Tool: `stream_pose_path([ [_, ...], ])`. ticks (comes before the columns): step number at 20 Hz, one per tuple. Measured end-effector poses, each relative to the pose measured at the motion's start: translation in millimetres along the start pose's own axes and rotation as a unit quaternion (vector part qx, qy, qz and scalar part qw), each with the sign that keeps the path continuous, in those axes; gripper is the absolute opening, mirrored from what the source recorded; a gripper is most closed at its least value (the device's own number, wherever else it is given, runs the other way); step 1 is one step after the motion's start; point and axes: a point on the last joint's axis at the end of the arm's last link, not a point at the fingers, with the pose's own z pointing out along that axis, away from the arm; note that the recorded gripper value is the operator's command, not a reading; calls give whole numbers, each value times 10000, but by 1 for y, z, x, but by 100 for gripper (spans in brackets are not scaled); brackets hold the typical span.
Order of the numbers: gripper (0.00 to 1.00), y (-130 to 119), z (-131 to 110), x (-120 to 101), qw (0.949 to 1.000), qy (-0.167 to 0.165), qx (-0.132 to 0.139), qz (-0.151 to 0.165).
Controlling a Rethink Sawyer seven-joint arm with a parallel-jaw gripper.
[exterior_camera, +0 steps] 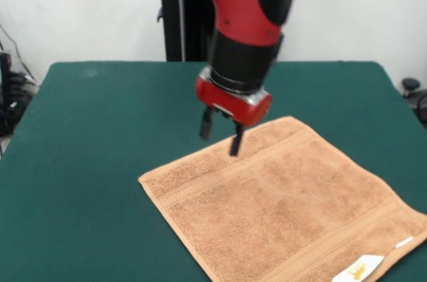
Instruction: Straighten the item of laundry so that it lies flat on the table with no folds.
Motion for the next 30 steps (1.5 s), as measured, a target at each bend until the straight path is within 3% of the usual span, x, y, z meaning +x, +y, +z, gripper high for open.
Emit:
stream_pose_path([
  [5,100,31,21,26,9998,110,4,-149],
  [10,100,42,39,41,9996,199,37,-203],
  [21,100,50,41,34,9995,112,197,-215],
  [30,100,64,41,30,9969,274,694,-256],
])
